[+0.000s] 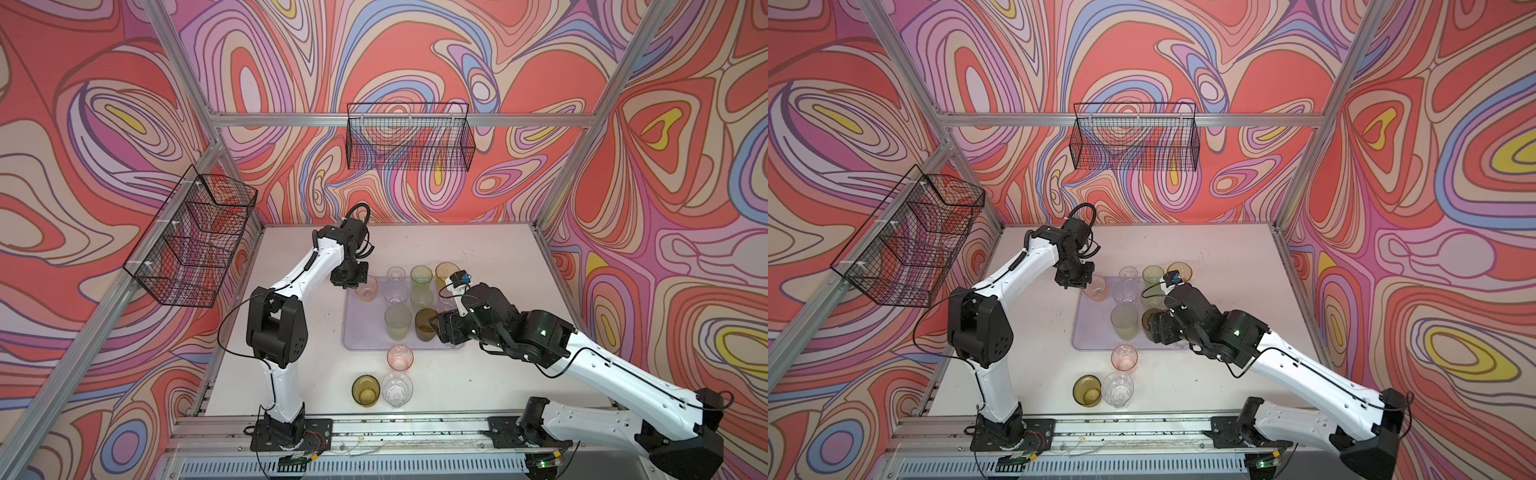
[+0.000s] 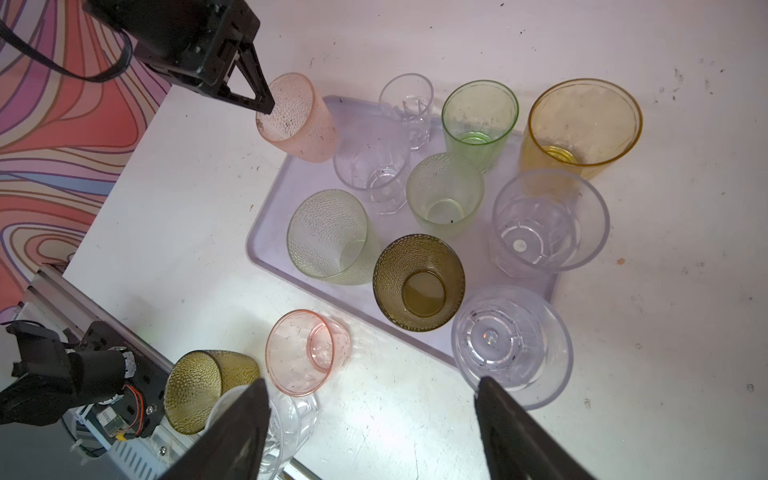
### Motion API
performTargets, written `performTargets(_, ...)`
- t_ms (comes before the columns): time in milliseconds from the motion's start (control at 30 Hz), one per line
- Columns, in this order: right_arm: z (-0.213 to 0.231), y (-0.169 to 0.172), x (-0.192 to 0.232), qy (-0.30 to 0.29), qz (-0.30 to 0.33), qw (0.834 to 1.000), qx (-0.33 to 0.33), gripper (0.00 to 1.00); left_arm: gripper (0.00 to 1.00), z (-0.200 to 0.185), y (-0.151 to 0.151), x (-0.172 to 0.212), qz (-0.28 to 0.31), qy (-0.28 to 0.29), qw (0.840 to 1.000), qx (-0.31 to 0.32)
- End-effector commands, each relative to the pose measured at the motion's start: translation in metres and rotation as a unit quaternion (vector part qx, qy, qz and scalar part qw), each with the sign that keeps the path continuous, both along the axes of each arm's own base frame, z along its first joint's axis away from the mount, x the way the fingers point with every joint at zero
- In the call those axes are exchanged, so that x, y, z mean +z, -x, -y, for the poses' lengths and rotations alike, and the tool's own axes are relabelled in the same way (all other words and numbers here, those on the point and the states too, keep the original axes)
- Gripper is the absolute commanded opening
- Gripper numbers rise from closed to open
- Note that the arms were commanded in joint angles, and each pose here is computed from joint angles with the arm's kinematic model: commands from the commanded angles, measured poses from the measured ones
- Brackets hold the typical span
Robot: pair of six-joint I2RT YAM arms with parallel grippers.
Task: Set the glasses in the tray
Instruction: 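Carry the pink glass to the tray's far corner while the right gripper shifts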
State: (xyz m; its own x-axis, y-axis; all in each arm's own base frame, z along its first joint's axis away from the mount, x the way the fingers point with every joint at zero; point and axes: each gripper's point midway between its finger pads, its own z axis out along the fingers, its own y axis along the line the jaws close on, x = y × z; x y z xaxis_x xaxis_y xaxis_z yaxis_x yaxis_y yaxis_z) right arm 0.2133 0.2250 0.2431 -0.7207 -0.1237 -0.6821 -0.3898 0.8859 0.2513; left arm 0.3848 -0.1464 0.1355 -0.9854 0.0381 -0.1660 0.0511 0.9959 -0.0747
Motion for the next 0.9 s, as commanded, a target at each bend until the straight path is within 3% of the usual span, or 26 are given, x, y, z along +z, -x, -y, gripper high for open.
performTargets(0,0.003,-0.003,0.007,0.010,0.014,1.000,-0.006,0.81,0.02,-0.003,-0.002,0.003,-0.018,0.000,1.000,-0.006)
performTargets(867,0.008,-0.003,0.000,0.031,0.007,0.999,-0.012,0.81,0.03,0.012,-0.034,-0.011,-0.051,-0.001,0.999,-0.004)
